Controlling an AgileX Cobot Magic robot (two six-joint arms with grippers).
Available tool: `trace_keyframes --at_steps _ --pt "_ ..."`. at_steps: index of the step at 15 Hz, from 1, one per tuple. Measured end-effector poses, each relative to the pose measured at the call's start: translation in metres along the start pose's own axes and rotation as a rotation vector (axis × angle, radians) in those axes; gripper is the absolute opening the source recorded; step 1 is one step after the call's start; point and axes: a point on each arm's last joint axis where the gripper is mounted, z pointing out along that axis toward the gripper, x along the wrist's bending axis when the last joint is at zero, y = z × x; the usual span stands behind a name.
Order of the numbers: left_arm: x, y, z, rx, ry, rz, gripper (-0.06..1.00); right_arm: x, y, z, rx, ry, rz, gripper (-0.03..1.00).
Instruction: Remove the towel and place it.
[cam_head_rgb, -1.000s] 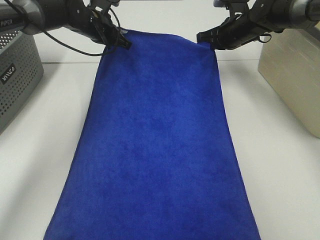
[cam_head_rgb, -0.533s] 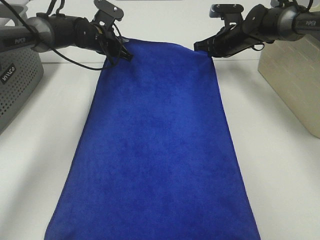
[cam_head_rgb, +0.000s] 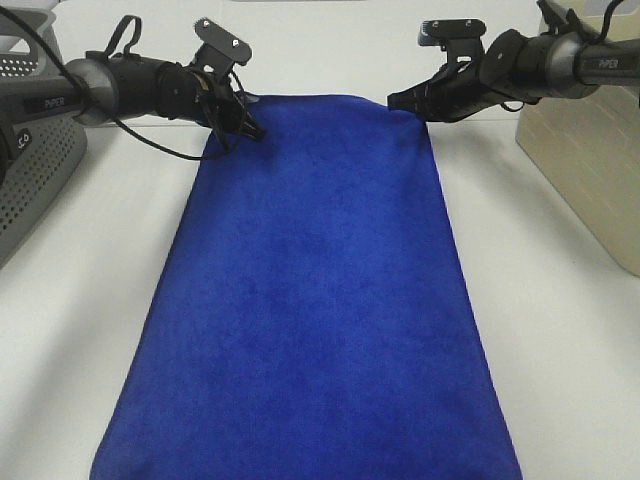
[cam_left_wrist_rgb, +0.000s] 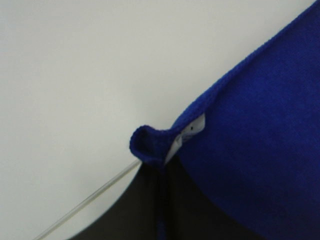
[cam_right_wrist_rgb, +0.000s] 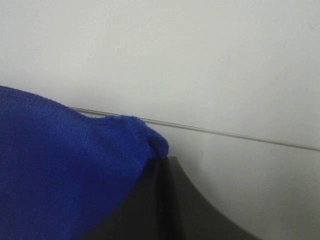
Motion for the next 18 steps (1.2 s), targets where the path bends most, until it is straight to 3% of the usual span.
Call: trace_keyframes --at_steps 5,14,16,17,18 --pt "0.015 -0.005 0.0 -0.011 0.029 -0.016 0.01 0.0 0.006 0.013 -0.026 0.012 -0.004 0.02" --pt "0.011 -0.018 0.009 -0.014 0.031 -0.017 0.01 -0.001 -0.005 0.023 0.006 0.023 0.015 0.04" --pt "0.01 -0.019 0.01 -0.012 0.03 -0.017 0.02 -0.001 -0.01 0.026 0.014 0.022 0.017 0.12" --pt "0.011 -0.018 0.01 -0.028 0.036 -0.017 0.14 -0.002 -0.014 0.03 0.023 0.024 0.027 0.33" --pt "0.011 -0.019 0.01 -0.029 0.036 -0.017 0.25 -0.002 -0.015 0.03 0.021 0.025 0.037 0.45"
